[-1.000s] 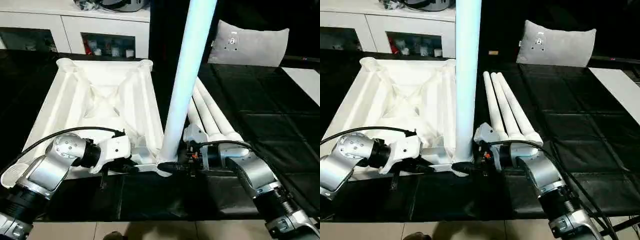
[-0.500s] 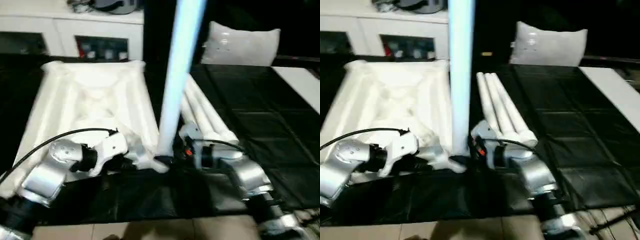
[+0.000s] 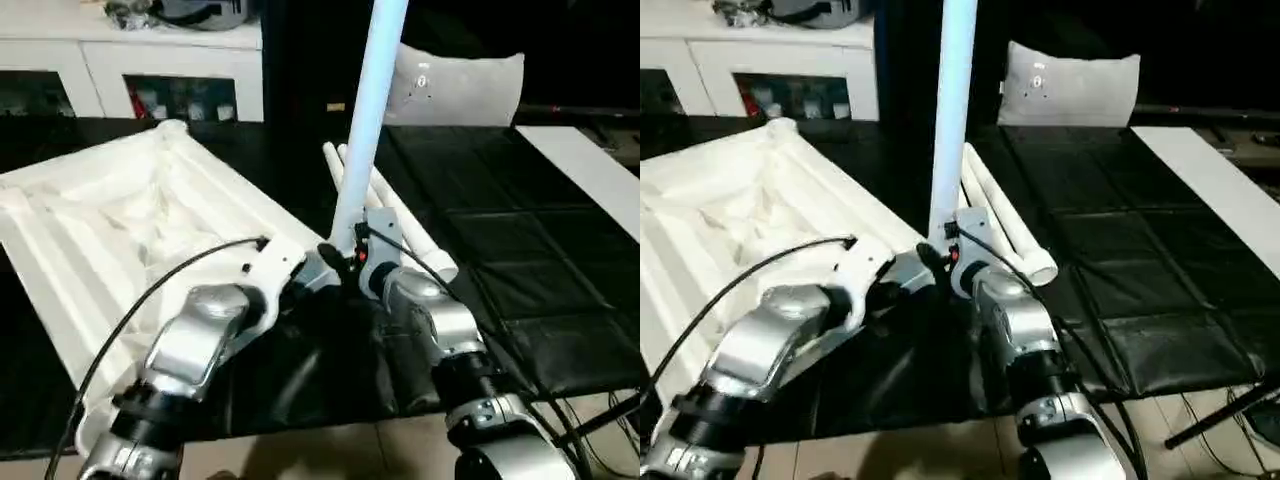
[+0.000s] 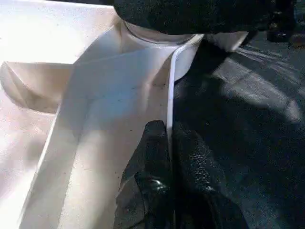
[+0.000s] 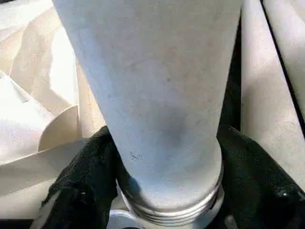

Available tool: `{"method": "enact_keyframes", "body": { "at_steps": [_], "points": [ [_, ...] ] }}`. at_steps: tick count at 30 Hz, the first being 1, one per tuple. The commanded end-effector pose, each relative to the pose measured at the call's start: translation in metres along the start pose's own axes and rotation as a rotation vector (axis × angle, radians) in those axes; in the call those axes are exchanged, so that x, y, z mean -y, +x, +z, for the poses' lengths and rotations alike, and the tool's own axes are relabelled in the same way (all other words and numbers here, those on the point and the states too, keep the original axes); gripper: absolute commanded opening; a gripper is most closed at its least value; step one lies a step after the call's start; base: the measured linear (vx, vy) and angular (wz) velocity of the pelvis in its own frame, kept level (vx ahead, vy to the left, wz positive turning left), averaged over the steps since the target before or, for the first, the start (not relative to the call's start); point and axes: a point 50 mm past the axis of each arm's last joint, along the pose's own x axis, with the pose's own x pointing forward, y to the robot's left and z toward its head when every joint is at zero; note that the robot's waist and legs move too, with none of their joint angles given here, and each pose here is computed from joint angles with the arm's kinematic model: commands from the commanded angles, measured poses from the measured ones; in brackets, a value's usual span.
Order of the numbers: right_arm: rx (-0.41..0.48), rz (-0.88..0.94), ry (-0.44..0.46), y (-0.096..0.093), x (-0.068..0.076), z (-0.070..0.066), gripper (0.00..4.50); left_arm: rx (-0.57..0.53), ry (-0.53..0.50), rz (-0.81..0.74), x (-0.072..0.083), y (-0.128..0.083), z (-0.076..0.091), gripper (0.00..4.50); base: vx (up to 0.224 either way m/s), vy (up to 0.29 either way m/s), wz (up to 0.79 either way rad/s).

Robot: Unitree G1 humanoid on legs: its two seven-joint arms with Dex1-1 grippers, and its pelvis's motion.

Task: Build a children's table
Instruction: Rotate leg to tighten

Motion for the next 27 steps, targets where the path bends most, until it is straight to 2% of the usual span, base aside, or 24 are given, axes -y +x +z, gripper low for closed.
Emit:
{"method": "enact_keyframes", "body": {
  "at_steps": [1,5,7,10,14,16,18,20,24,25,27],
  "points": [
    [-0.080,0.155,0.077,0.008,-0.037,-0.024,3.42,0.146,0.079,0.132,-0.014,-0.008,0.042,0.00,0.000,0.000,0.00],
    [-0.062,0.145,0.078,0.009,-0.036,-0.020,3.87,0.115,0.085,0.139,-0.017,-0.009,0.038,0.00,0.000,0.000,0.00],
    [-0.015,0.148,0.050,0.008,-0.032,-0.012,3.92,0.092,0.086,0.166,-0.023,-0.011,0.031,0.00,0.000,0.000,0.00],
    [0.023,0.136,0.017,0.004,-0.026,-0.005,4.34,0.075,0.092,0.192,-0.029,-0.011,0.028,0.00,0.000,0.000,0.00],
    [0.075,0.138,0.019,-0.001,-0.021,0.004,4.44,0.068,0.078,0.200,-0.033,-0.010,0.027,0.00,0.000,0.000,0.00],
    [0.179,0.114,0.031,-0.012,-0.011,0.021,4.50,0.104,0.060,0.190,-0.036,-0.007,0.030,0.44,0.000,0.000,0.00],
    [0.192,0.110,0.033,-0.013,-0.010,0.023,4.50,0.109,0.058,0.184,-0.035,-0.007,0.031,0.57,0.000,0.000,0.00],
    [0.244,0.100,0.029,-0.018,-0.005,0.031,4.50,0.153,0.064,0.194,-0.037,-0.007,0.035,0.74,0.000,0.000,0.00],
    [0.261,0.070,0.050,-0.025,0.000,0.038,4.50,0.208,0.056,0.231,-0.043,-0.011,0.040,0.74,0.000,0.000,0.00],
    [0.226,0.089,0.021,-0.029,-0.002,0.036,4.50,0.218,0.050,0.277,-0.053,-0.023,0.040,0.74,0.000,0.000,0.00],
    [0.207,0.100,0.003,-0.030,-0.003,0.034,4.50,0.217,0.048,0.298,-0.057,-0.027,0.039,0.74,0.000,0.000,0.00]
  ]
}}
